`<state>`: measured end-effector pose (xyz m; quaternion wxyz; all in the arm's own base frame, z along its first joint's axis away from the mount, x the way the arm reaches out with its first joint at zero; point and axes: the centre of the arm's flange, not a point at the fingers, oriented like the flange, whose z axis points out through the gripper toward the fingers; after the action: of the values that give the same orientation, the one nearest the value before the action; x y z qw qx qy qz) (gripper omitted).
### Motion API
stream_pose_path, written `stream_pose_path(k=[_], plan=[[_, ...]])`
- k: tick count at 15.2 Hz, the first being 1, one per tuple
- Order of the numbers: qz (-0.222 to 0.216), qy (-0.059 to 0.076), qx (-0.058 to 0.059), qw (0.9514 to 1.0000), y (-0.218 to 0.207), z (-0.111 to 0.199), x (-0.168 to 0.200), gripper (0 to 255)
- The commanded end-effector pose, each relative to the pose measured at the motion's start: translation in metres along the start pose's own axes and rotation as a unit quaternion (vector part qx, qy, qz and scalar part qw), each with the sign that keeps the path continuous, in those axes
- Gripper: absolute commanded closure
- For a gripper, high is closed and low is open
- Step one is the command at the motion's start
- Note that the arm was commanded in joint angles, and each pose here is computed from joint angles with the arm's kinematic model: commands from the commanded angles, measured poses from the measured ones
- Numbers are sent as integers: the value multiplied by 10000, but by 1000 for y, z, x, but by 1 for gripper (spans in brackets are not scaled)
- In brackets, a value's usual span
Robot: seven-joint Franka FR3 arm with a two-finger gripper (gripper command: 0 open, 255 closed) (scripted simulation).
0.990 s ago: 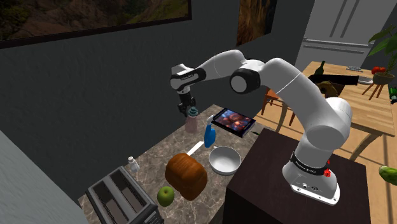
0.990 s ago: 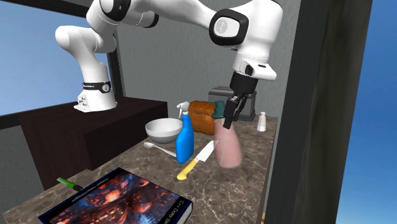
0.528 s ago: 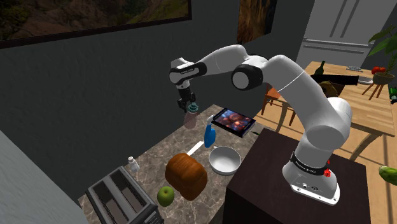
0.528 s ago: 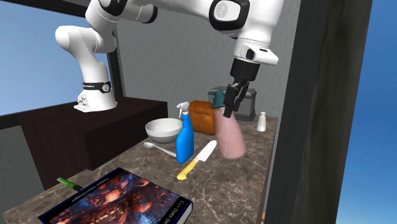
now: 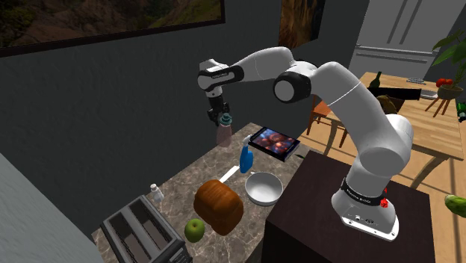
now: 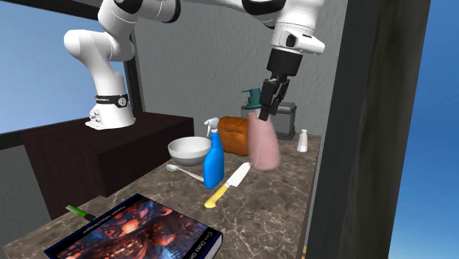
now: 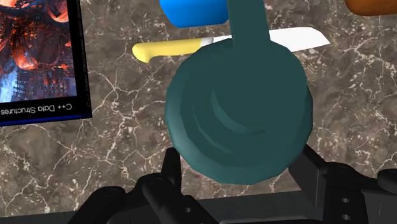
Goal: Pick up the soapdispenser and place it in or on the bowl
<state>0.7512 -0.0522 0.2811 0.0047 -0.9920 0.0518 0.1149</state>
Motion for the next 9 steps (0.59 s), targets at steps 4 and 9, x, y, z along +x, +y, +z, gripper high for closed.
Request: stream_pose_path(k=[4, 9], plan=[[1, 1, 0, 10000, -1, -26, -6, 255], [1, 1, 0, 10000, -10, -33, -47, 255]])
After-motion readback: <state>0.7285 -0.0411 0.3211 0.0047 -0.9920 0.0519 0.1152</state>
